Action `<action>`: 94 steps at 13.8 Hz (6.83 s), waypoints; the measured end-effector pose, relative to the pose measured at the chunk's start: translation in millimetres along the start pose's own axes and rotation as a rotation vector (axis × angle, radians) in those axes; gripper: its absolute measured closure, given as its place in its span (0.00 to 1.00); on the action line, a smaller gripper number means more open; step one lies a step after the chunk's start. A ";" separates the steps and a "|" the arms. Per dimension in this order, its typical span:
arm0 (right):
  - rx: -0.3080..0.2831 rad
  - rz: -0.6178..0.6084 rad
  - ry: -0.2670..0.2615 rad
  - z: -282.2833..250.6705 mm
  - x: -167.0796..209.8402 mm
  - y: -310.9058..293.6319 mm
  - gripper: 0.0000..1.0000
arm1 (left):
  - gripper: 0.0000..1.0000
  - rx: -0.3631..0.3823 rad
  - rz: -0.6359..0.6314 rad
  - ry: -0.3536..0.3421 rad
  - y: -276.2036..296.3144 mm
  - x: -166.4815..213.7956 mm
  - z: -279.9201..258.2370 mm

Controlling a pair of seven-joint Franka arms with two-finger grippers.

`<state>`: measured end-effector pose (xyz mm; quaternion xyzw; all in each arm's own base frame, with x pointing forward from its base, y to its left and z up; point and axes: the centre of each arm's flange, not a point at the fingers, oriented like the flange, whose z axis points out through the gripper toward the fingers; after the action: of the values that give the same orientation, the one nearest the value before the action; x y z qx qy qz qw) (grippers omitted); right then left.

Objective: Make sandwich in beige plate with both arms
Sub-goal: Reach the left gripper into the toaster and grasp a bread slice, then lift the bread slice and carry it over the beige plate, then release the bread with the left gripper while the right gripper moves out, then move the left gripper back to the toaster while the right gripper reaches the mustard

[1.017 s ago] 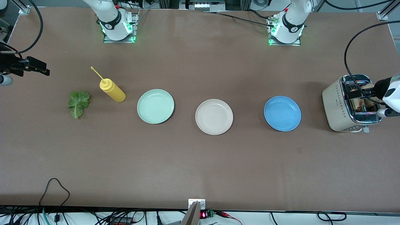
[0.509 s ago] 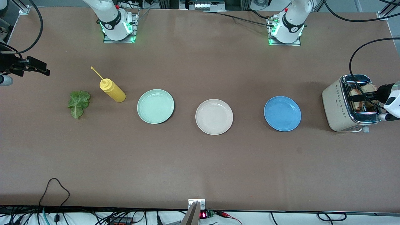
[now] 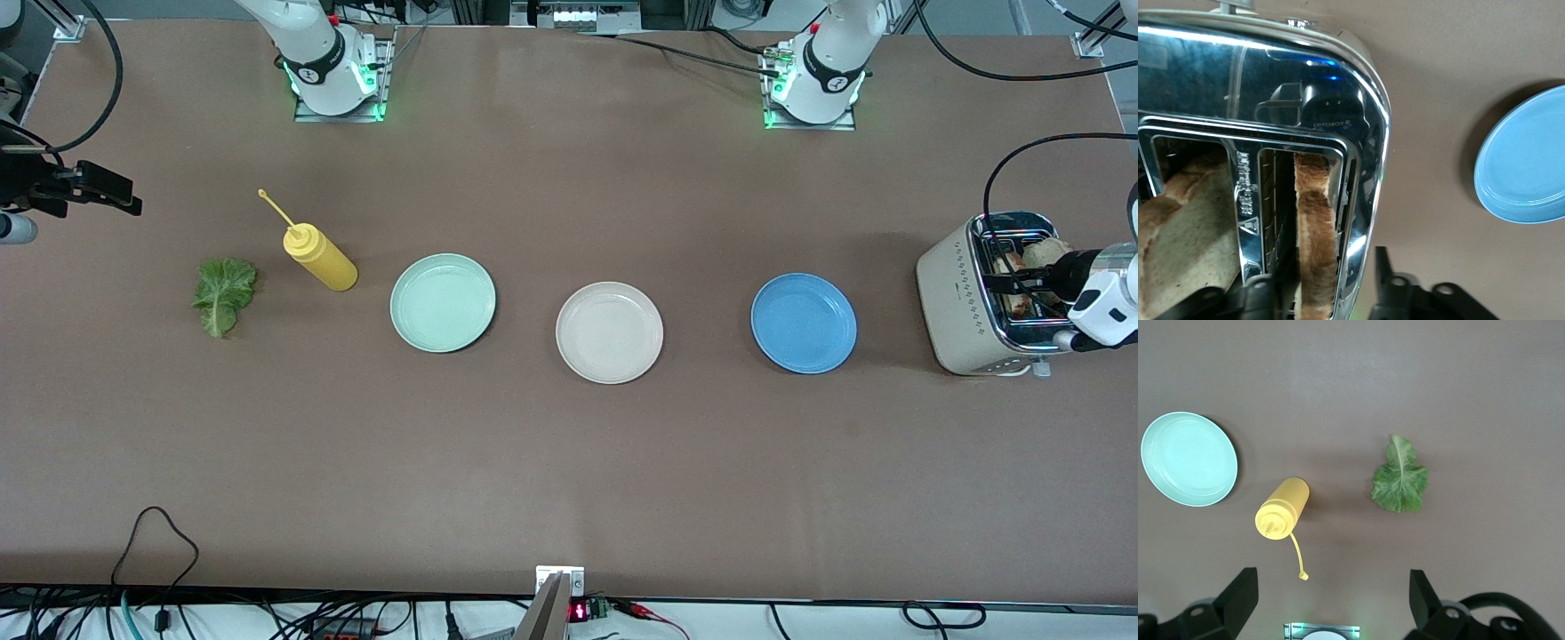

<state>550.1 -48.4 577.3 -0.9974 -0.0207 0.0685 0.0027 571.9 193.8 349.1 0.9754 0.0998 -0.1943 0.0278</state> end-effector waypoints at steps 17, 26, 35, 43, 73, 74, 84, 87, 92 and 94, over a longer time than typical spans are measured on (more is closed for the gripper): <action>0.000 0.001 -0.004 2.1 1.3 0.4 0.00 | 0.89 0.021 0.352 -0.033 218.9 -70.2 -126.2; 0.000 0.000 -0.004 2.3 1.5 0.3 0.00 | 0.91 -0.180 0.426 -0.121 548.8 -132.5 28.8; 0.000 0.000 -0.010 4.8 3.1 0.1 0.00 | 0.91 -0.354 0.432 -0.135 576.3 -81.1 111.4; -0.001 -0.028 -0.073 38.1 23.3 -11.4 0.00 | 0.91 -0.395 0.481 -0.109 567.5 -52.7 124.8; 0.026 -0.479 -0.047 150.2 -14.6 -2.3 0.00 | 0.00 0.016 0.534 0.249 415.3 -15.4 -59.6; 0.028 -0.511 -0.036 152.4 -14.3 0.0 0.00 | 0.00 0.030 0.500 0.254 391.4 -15.3 -76.9; 0.312 -0.841 0.166 209.0 -29.7 25.7 0.00 | 0.00 0.057 0.182 0.427 218.3 -50.9 -211.3; 0.373 -0.900 0.212 225.4 -37.1 49.8 0.00 | 0.00 0.056 0.185 0.443 198.7 -86.9 -229.1; 0.511 -0.991 0.303 251.3 -48.2 78.7 0.00 | 0.00 0.057 0.155 0.412 199.3 -113.9 -212.7; 0.582 -1.007 0.360 264.6 -52.6 88.8 0.00 | 0.00 0.057 0.146 0.406 194.1 -111.8 -209.3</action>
<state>465.5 -138.6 321.6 -0.8192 -0.4697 -0.1081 0.3108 588.9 2.7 588.3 0.9996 0.0271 0.0058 -0.0065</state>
